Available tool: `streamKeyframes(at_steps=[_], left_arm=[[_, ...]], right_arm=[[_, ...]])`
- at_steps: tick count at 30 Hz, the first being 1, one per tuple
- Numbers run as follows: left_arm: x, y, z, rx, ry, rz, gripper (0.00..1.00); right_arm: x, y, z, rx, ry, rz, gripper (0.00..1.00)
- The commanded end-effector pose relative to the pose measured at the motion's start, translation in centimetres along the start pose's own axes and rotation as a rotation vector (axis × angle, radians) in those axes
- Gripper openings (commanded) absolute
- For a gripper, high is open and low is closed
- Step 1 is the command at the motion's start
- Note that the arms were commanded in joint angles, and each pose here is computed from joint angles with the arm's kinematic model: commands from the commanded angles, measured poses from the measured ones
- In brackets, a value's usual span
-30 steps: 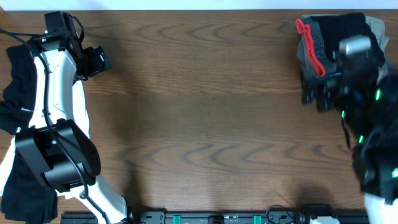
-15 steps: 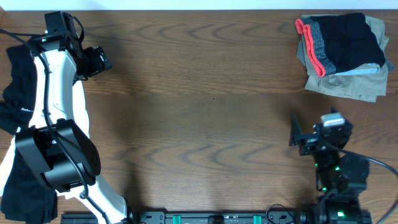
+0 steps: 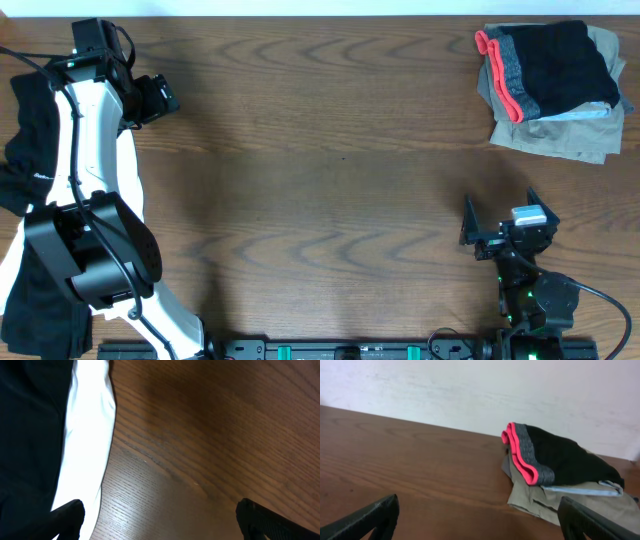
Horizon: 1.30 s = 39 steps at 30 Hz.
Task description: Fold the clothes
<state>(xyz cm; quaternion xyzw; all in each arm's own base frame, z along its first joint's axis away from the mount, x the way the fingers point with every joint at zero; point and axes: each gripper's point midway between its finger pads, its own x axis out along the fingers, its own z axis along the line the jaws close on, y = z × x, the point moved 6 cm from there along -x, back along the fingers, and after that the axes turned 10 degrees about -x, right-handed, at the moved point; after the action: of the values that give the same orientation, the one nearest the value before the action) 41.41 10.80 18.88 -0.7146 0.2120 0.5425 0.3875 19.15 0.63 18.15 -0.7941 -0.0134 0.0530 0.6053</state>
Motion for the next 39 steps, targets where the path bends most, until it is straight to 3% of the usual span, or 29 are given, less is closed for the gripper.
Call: streamKeyframes(at_steps=[1,39], left_arm=[[0.9,0.4,0.1,-0.007,-0.013,0.023,0.98],[0.9,0.4,0.1,-0.007,-0.013,0.023,0.98]], right_arm=[[-0.1,0.6,-0.3,0.018,0.031,0.018,0.99],[-0.5,2.2,-0.4,0.017,0.079,0.023,0.99]])
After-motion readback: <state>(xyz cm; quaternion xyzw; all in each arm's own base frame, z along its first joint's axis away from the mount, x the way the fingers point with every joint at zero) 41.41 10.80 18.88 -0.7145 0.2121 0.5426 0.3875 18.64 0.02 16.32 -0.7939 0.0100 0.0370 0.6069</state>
